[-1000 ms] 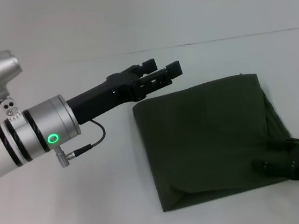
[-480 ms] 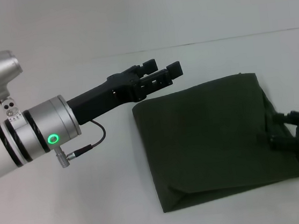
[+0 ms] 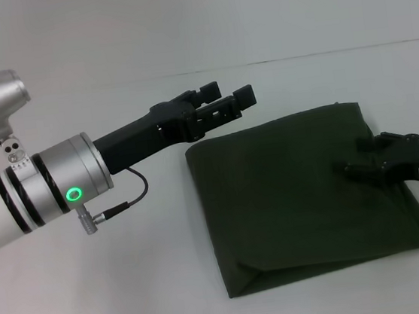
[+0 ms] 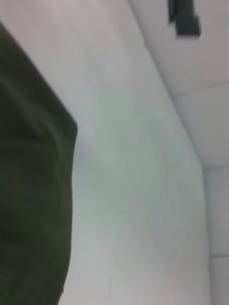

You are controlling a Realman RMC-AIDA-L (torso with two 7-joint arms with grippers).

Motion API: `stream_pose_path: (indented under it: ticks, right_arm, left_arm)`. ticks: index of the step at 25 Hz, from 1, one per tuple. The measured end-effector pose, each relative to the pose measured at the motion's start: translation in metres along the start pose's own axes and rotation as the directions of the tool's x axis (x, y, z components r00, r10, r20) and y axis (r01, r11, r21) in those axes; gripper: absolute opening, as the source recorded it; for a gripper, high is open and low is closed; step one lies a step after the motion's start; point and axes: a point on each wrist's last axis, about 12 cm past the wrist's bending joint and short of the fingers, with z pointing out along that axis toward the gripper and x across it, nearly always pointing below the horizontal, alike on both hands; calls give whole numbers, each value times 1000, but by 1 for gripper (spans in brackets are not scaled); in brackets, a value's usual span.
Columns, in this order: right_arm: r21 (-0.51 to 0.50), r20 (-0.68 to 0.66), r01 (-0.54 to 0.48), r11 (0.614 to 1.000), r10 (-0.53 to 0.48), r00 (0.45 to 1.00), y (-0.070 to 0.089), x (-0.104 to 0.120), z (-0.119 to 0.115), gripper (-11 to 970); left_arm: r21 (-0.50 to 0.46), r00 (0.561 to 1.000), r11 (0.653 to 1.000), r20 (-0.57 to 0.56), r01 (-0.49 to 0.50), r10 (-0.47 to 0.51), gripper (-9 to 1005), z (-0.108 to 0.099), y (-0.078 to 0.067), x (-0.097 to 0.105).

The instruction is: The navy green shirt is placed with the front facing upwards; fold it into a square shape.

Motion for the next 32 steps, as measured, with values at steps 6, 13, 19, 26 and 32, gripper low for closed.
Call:
stream_pose_path:
  ticks: [6, 13, 19, 26, 32]
  right_arm:
    - [81, -14, -1, 997, 2, 1000, -10, -3, 5, 862]
    - [126, -26, 14, 992, -11, 1000, -13, -11, 19, 861]
    - [194, -46, 13, 981, -5, 999, -18, -18, 32, 861]
    - [189, 30, -32, 981, 27, 999, -19, -21, 24, 861]
    - [140, 150, -63, 988, 42, 988, -20, -16, -13, 861]
  left_arm:
    - [-1, 1000, 1000, 2, 3, -3, 923, -1, 0, 1]
    - [-9, 1000, 1000, 2, 2, -2, 923, -1, 1, 1]
    - [-11, 1000, 1000, 2, 0, 0, 923, -2, 1, 1]
    - [-13, 1000, 1000, 3, -11, 11, 923, -3, 2, 1]
    - [-17, 1000, 1000, 8, -9, 9, 923, -4, 2, 0]
